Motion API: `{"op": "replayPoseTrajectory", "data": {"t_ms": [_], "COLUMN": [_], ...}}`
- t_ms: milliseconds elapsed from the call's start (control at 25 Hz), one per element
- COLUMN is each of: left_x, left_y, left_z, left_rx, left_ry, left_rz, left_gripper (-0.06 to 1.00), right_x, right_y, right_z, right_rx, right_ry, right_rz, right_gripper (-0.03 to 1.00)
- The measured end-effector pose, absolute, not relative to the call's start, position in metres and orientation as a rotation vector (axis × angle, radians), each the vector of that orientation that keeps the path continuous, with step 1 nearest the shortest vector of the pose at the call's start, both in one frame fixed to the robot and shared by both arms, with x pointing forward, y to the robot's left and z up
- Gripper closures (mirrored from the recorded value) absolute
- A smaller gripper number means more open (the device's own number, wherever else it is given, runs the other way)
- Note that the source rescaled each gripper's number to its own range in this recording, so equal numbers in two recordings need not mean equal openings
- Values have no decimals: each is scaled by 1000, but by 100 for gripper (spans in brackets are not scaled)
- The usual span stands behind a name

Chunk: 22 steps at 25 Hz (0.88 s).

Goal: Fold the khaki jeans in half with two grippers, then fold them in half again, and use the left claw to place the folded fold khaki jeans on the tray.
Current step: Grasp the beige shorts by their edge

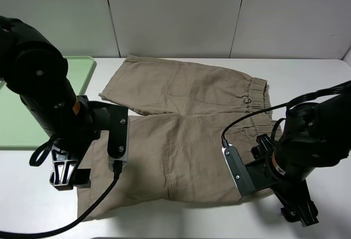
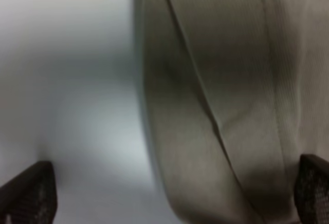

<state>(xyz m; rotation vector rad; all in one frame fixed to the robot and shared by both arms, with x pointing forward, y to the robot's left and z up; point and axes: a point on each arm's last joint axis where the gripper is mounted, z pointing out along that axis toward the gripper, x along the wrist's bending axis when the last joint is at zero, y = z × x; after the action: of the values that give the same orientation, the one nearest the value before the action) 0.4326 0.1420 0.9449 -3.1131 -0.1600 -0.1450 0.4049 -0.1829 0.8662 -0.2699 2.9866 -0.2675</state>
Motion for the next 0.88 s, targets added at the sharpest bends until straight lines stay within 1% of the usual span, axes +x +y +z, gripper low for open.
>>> {"op": "replayPoseTrajectory", "data": {"t_ms": [200,280,520,720,880], "left_x": [438,439,440,440,440], "left_y": [134,131,127,126,126], "left_z": [945,940,905,887,878], "left_rx": [-3200,-3212,-3142,-3108,-3091], "left_ry": [-151,-148,-171,-196,-201], "left_rz": [-229,-214,-39,45,74], "left_gripper": [3,3,3,4,8], "right_x": [406,406,405,405,405], "right_y": [-183,-182,-182,-182,-181], "right_z": [866,866,866,866,866], "right_rx": [-273,-276,-272,-261,-249], "right_ry": [2983,2982,2986,2989,2991], "right_rz": [-255,-252,-246,-238,-220], "right_gripper": [-3,-3,-3,-3,-3]}}
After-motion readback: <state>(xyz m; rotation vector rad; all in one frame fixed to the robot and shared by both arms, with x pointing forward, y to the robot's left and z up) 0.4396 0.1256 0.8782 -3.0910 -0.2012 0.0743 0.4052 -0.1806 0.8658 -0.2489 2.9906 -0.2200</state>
